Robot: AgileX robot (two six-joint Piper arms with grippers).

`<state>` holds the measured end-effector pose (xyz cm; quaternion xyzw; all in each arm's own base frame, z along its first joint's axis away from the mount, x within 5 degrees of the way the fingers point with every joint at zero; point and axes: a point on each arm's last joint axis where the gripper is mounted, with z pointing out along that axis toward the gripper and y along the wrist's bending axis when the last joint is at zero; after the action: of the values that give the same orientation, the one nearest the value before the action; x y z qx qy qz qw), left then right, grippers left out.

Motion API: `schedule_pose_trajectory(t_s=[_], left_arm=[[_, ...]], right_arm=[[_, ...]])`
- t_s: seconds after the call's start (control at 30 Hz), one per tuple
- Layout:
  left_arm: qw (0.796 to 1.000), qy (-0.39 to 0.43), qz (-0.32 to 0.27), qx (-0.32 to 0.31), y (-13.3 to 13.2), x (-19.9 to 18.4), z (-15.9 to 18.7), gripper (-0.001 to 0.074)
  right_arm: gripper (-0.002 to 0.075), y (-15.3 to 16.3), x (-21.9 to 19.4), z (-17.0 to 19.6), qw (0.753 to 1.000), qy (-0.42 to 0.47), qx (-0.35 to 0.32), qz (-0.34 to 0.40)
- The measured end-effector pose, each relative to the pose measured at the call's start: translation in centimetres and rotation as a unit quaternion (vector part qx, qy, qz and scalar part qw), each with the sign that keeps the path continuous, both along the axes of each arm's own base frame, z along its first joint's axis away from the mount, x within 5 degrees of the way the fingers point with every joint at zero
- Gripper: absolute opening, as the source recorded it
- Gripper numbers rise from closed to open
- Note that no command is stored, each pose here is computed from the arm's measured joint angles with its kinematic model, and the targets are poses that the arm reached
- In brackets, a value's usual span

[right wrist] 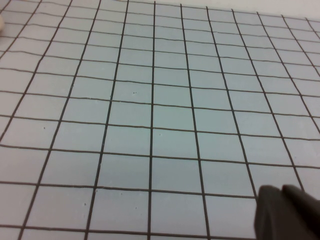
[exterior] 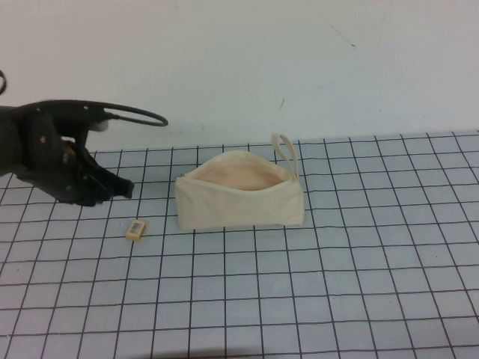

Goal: Put eraser into pencil case
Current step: Pick up the eraser from the table

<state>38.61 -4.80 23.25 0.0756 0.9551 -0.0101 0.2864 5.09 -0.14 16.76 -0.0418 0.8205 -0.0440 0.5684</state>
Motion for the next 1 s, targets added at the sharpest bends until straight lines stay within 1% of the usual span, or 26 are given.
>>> schedule_pose_trajectory(t_s=[0.13,0.2,0.23,0.27,0.4,0.47,0.5,0.6,0.7,0.83,0.97,1.0], left_arm=[[0.999,0.051,0.003,-0.001,-0.3,1.6,-2.7,0.0001],[0.997,0.072,0.007,-0.008,-0.5,2.2,-3.8,0.0038],[0.997,0.079,0.008,-0.012,-0.6,2.5,-4.2,0.0067],[0.996,0.087,0.006,-0.016,-0.7,2.8,-4.6,0.0117],[0.993,0.11,-0.012,-0.037,-1.4,3.7,-5.4,0.0357],[0.992,0.117,-0.018,-0.047,-1.7,4.0,-5.6,0.0417],[0.992,0.118,-0.021,-0.051,-1.8,4.2,-5.7,0.0432],[0.991,0.12,-0.029,-0.056,-2.0,4.6,-6.2,0.0437],[0.99,0.127,-0.043,-0.048,-2.0,4.8,-7.1,0.0412],[0.989,0.132,-0.053,-0.037,-1.9,4.9,-7.6,0.0326],[0.989,0.132,-0.057,-0.03,-1.9,5.0,-7.5,0.0188],[0.989,0.132,-0.06,-0.027,-1.8,5.1,-7.3,0.0185]], right_arm=[[0.0,0.0,0.0,0.0,1.0,0.0,0.0,0.0],[0.0,0.0,0.0,0.0,1.0,0.0,0.0,0.0],[0.0,0.0,0.0,0.0,1.0,0.0,0.0,0.0],[0.0,0.0,0.0,0.0,1.0,0.0,0.0,0.0],[0.0,0.0,0.0,0.0,1.0,0.0,0.0,0.0],[0.0,0.0,0.0,0.0,1.0,0.0,0.0,0.0],[0.0,0.0,0.0,0.0,1.0,0.0,0.0,0.0],[0.0,0.0,0.0,0.0,1.0,0.0,0.0,0.0],[0.0,0.0,0.0,0.0,1.0,0.0,0.0,0.0],[0.0,0.0,0.0,0.0,1.0,0.0,0.0,0.0],[0.0,0.0,0.0,0.0,1.0,0.0,0.0,0.0],[0.0,0.0,0.0,0.0,1.0,0.0,0.0,0.0]])
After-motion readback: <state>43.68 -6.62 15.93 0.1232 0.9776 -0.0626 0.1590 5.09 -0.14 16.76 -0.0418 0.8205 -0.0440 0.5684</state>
